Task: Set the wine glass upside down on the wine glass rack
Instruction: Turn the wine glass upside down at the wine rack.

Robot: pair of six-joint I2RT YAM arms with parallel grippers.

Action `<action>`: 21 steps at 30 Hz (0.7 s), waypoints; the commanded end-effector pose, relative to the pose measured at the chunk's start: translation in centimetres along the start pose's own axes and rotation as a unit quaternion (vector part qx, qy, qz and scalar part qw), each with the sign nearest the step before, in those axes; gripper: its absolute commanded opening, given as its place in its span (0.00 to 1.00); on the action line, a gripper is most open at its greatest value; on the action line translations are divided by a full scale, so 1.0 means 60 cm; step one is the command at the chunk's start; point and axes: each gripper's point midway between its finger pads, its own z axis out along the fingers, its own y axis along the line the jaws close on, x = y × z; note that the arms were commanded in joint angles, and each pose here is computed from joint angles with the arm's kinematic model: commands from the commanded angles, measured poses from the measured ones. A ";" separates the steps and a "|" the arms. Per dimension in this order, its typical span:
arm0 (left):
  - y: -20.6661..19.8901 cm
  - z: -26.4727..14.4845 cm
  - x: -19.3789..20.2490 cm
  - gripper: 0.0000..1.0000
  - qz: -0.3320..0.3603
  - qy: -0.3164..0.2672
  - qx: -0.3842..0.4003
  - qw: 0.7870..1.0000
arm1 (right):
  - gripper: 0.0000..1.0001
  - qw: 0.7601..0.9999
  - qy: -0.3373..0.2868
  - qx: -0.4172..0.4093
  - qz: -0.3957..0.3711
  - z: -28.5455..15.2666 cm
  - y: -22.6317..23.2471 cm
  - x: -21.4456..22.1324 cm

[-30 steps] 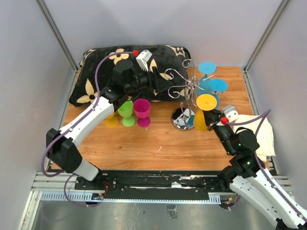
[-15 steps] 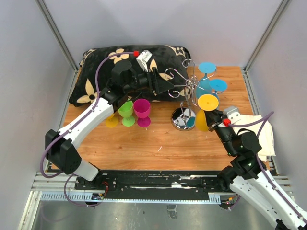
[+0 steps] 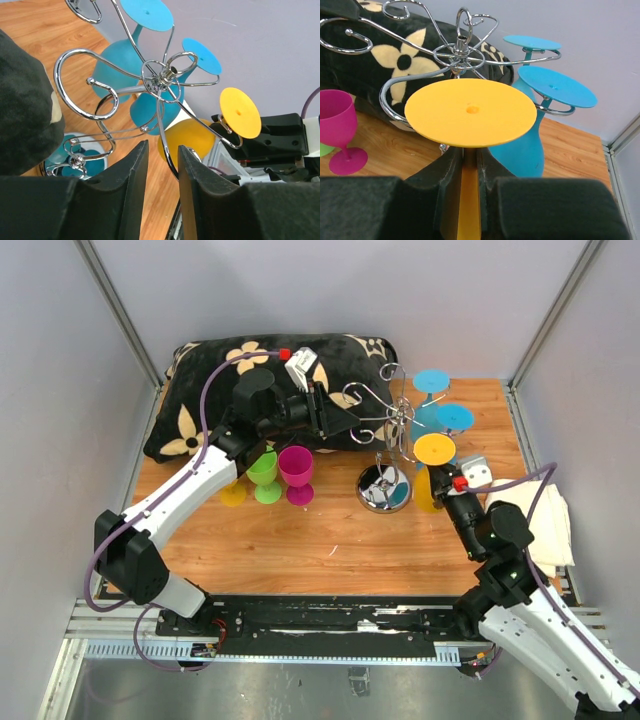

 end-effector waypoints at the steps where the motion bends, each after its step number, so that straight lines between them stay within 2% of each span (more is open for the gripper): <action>1: -0.004 -0.001 0.003 0.33 0.005 0.000 0.006 1.000 | 0.01 1.000 -0.017 0.009 -0.014 0.012 -0.012 -0.033; 9: 0.000 0.000 0.006 0.27 0.008 0.004 0.002 1.000 | 0.01 0.998 -0.030 -0.045 -0.009 0.035 0.026 -0.044; 15: -0.002 0.000 0.009 0.25 0.015 0.006 -0.002 1.000 | 0.01 0.998 -0.027 -0.056 0.004 0.046 0.038 -0.036; 21: -0.001 0.002 0.013 0.18 0.015 0.010 -0.004 1.000 | 0.01 0.995 -0.042 -0.087 0.009 0.053 0.061 -0.037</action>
